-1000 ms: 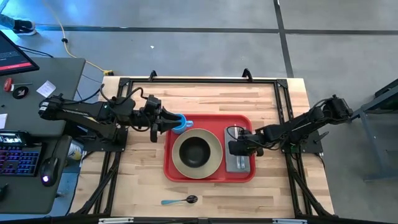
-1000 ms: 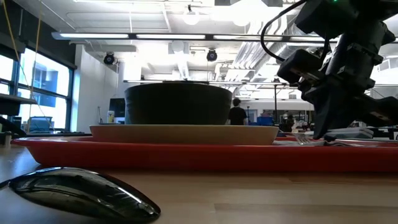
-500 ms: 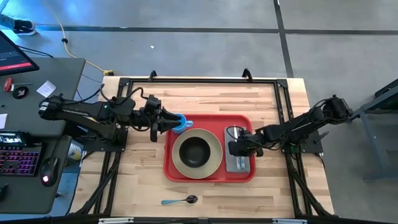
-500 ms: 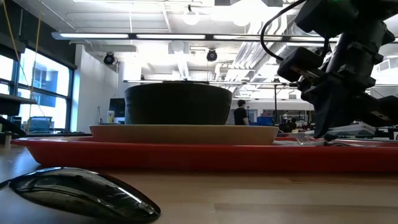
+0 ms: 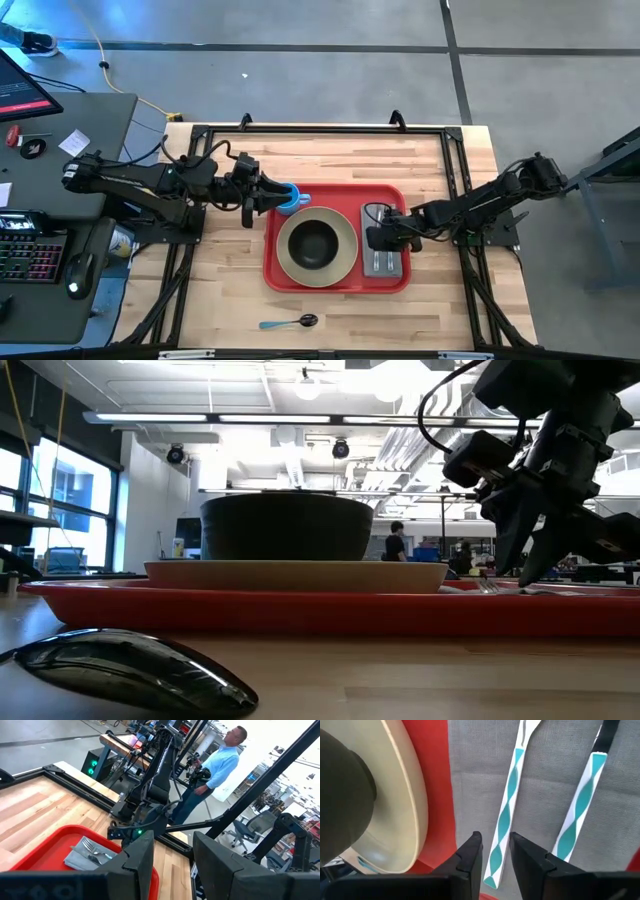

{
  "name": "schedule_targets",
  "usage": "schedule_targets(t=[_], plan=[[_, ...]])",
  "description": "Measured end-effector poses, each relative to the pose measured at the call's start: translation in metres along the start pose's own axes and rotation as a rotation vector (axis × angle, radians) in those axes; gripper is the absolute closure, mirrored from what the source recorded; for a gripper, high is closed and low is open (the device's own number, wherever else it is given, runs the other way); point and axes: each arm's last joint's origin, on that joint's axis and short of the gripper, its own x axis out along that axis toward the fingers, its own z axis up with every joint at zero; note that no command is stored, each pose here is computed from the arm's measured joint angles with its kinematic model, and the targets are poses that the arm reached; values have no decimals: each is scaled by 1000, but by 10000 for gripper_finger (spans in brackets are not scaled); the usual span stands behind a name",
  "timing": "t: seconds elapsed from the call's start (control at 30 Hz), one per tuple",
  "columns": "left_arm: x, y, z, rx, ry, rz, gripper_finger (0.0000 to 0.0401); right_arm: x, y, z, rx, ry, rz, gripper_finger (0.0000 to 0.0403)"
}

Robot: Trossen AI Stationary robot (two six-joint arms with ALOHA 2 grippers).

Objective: Set up tray
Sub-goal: Put the blue knife on the gray napkin to the left of the blue fork

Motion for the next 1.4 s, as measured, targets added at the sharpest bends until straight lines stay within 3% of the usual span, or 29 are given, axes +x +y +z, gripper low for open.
schedule_targets(t=[0.73, 0.97, 1.13, 1.27, 1.4], plan=[[0, 0, 0, -3, 0, 0, 229, -1, 0, 1, -30, -40, -11, 349], [0, 0, 0, -21, 0, 0, 229, -17, 33, -13, -149, -27, 25, 356], [0, 0, 0, -25, 0, 0, 229, -49, 63, -18, -240, -79, -80, 356], [0, 0, 0, -25, 0, 0, 229, -80, 81, -15, -243, -178, -180, 366], [0, 0, 0, -19, 0, 1, 229, -80, 94, -5, -233, -190, -215, 375]])
